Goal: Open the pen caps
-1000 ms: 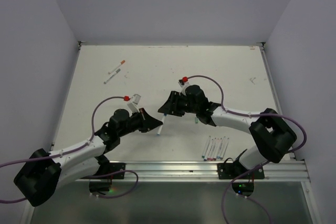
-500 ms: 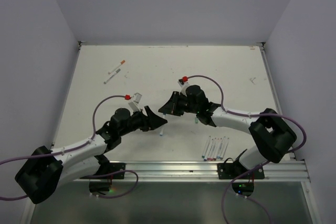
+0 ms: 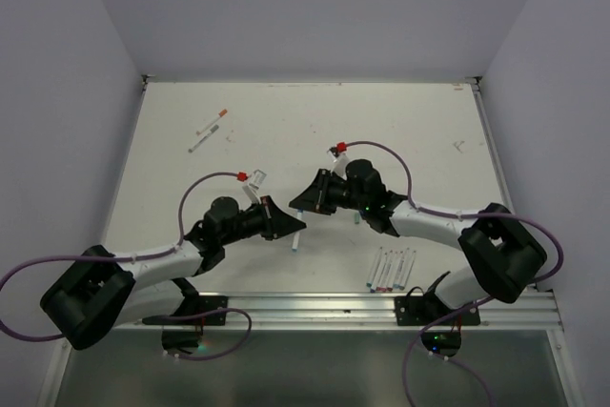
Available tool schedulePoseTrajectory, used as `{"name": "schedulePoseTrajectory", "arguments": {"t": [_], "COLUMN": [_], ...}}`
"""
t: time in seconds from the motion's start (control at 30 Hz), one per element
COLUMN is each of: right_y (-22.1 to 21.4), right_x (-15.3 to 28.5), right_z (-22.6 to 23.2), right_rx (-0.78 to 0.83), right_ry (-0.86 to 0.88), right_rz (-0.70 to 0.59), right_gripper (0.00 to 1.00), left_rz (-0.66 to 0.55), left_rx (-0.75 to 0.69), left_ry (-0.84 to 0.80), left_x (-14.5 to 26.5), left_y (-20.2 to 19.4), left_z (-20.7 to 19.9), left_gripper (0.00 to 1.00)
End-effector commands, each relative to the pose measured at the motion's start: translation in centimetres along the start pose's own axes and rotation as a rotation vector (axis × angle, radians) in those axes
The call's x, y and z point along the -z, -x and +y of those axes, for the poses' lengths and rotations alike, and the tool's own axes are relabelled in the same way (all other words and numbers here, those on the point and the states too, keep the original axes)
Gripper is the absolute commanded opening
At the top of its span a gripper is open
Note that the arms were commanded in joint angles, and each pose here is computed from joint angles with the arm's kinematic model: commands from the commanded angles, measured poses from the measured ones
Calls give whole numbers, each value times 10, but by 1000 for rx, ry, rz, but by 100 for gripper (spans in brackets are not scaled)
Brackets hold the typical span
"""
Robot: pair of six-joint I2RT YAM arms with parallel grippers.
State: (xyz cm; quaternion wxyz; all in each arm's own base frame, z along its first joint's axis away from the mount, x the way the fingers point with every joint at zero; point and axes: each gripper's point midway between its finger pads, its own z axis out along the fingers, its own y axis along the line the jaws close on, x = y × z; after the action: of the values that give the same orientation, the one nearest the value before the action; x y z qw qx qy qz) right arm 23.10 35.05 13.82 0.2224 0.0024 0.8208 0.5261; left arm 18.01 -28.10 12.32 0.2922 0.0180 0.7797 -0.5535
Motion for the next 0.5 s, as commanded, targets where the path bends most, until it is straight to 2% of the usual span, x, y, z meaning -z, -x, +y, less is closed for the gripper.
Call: {"name": "schedulePoseTrajectory", "arguments": {"t": [0.0, 0.17, 0.2, 0.27, 0.3, 0.37, 0.47], "right_y": [22, 55, 74, 81, 95, 95, 97], "right_x": [10, 16, 24, 31, 40, 45, 48], "right_z": [30, 36, 49, 49, 60, 66, 79], "right_rx": [25, 112, 137, 130, 160, 137, 146], "right_ry": [88, 153, 233, 291, 358, 422, 481], "right_rz": [-84, -158, -218, -223, -273, -244, -239], "right_gripper": [0, 0, 0, 0, 0, 0, 0], "left_rz": [14, 16, 15, -1, -9, -24, -35], "left_rx": [-26, -16, -14, -18, -23, -34, -42], "left_ry": [-154, -316, -346, -439, -475, -563, -609], "left_x": [2, 17, 20, 33, 38, 51, 58], "left_y": [-1, -6, -7, -6, -4, -3, 1], "left_z": [-32, -63, -69, -87, -94, -112, -124], "left_gripper": [0, 0, 0, 0, 0, 0, 0]}}
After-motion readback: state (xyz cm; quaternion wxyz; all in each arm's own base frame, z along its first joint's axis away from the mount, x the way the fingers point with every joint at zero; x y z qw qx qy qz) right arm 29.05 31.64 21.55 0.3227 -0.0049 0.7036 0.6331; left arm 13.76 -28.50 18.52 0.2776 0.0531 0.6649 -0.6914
